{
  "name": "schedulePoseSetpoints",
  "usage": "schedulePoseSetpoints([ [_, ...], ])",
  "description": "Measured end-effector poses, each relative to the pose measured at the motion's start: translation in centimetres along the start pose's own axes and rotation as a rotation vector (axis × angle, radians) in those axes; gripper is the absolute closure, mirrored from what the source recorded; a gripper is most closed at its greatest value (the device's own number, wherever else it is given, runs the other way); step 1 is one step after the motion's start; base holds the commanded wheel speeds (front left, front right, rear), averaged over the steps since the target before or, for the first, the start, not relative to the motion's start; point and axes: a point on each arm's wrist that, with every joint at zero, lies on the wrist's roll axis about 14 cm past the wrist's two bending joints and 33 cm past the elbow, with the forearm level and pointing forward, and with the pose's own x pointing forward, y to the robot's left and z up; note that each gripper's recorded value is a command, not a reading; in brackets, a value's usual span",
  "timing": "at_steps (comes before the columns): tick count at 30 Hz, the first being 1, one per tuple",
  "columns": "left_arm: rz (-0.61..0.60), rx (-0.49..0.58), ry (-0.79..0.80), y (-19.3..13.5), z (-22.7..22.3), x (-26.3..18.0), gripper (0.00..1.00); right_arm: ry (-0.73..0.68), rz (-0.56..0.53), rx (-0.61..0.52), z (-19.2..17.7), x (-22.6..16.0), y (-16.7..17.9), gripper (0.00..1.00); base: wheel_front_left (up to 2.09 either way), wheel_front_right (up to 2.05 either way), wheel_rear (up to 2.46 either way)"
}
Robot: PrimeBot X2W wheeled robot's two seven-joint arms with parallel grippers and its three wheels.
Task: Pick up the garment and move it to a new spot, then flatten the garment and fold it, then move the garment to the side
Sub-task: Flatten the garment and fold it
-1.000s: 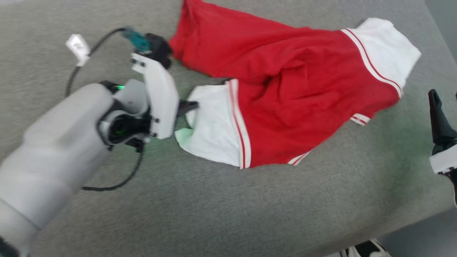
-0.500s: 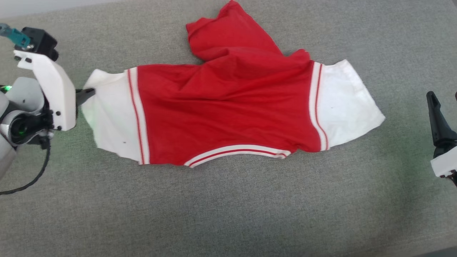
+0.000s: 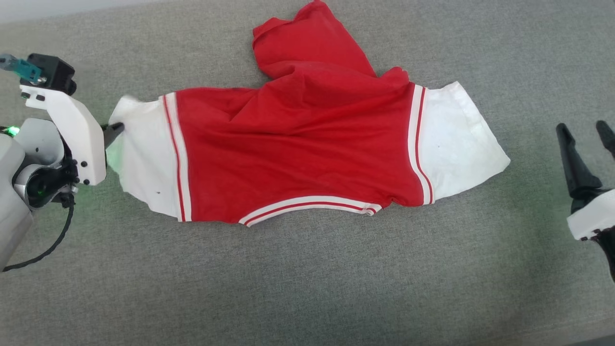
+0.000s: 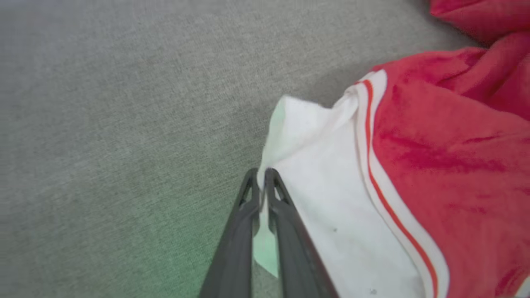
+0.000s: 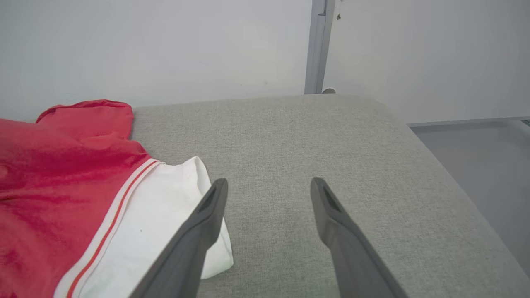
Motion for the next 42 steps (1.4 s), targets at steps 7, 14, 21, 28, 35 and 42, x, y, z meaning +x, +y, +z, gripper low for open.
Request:
schedulePoseSetpoints([
  [7,0.011,-0.015,-0.184,0.3,2.1,-1.5,0.00,0.080,0.133,-0.062,-1.3,0.1,4.4,0.00,0.00,0.00,0.00],
  [14,0.039,-0.009,-0.418,0.2,1.4,-3.6,0.00,0.258,0.309,-0.209,-4.8,-0.3,9.0,0.00,0.00,0.00,0.00],
  [21,0.097,-0.059,-0.527,-0.8,-1.1,-5.4,0.00,0.471,0.419,-0.374,-7.6,-1.0,9.9,0.00,0.00,0.00,0.00],
  [28,0.199,-0.131,-0.690,-1.7,-3.0,-9.2,0.00,0.588,0.490,-0.525,-8.0,-0.5,10.1,0.00,0.00,0.00,0.00],
  [35,0.327,-0.192,-0.785,-1.9,-6.7,-13.1,0.00,0.697,0.525,-0.623,-9.5,0.1,10.0,0.00,0.00,0.00,0.00],
  [42,0.379,-0.214,-0.804,-1.4,-8.4,-14.4,0.00,0.774,0.533,-0.648,-10.9,0.4,9.8,0.00,0.00,0.00,0.00],
])
